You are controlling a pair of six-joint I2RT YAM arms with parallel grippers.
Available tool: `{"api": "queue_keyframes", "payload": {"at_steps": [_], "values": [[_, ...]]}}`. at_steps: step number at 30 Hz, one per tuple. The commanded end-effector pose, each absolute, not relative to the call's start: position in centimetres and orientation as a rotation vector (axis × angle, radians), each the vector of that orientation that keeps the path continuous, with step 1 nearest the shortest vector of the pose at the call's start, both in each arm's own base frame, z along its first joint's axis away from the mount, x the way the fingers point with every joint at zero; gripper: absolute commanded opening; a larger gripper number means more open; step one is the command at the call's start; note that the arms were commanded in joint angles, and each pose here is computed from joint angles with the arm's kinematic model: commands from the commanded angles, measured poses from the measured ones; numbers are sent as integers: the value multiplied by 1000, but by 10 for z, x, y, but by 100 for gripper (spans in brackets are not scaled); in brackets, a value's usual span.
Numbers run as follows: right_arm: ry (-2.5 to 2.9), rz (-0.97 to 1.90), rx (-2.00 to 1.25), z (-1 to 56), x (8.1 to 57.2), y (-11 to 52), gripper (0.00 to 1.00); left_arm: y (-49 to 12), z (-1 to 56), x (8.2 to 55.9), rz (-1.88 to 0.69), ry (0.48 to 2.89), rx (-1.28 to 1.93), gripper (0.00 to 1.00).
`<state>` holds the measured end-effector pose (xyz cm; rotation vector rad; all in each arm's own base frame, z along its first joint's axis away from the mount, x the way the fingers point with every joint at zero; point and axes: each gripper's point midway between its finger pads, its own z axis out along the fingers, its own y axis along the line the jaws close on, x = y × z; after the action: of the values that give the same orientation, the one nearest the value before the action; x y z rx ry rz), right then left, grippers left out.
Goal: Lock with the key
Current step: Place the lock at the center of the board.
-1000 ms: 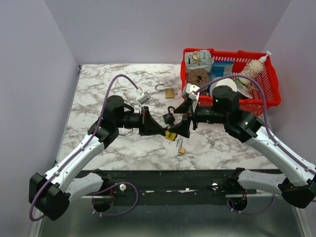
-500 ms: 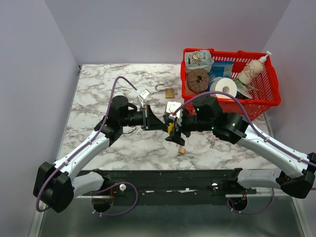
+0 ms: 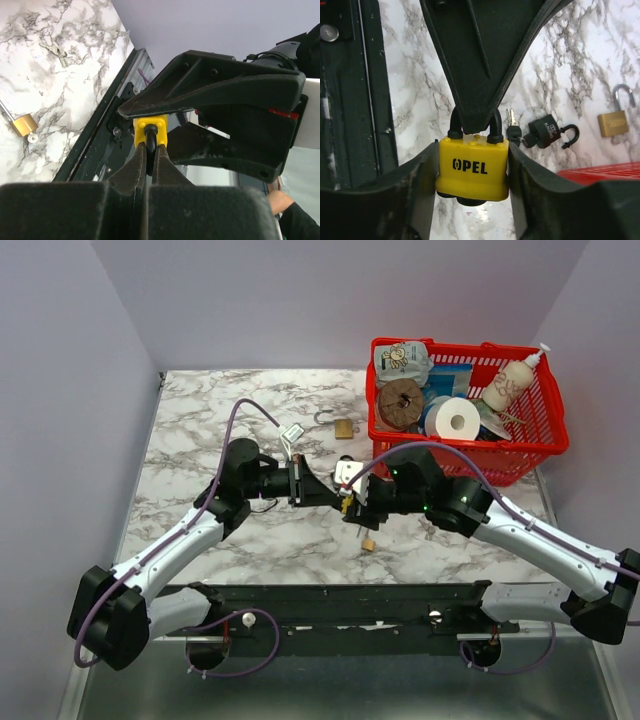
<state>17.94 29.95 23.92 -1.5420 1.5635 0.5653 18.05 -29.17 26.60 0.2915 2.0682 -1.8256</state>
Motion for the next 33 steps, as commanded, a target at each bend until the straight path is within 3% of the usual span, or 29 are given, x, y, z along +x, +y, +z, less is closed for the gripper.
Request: {"api": "queue_keyframes", "payload": {"at_steps": [1, 3, 6, 7, 9, 10, 18, 24, 33], "values": [[1540, 559, -1512, 245, 178, 297, 42, -291, 289, 178, -1867, 1953, 347, 0], [1541, 552, -1487, 247, 180, 296, 35, -292, 289, 179, -1865, 1954, 335, 0], [1571, 538, -1443, 246, 184, 294, 13, -293, 287, 181, -1865, 1965, 320, 1], [1592, 533, -1429, 242, 185, 292, 4, -292, 285, 181, -1866, 1974, 314, 32], [1649, 525, -1367, 237, 187, 286, 1, -291, 285, 181, -1856, 1959, 325, 63], [1669, 523, -1338, 236, 188, 282, 1, -288, 284, 185, -1836, 1961, 308, 98], [2082, 461, -800, 189, 218, 215, 1, -249, 272, 227, -1728, 1929, 9, 99], [2219, 431, -383, 168, 219, 180, 1, -237, 278, 243, -1649, 1877, -68, 99], [2302, 259, -19, 100, 232, 132, 1, -231, 274, 249, -1619, 1872, -116, 99]]}}
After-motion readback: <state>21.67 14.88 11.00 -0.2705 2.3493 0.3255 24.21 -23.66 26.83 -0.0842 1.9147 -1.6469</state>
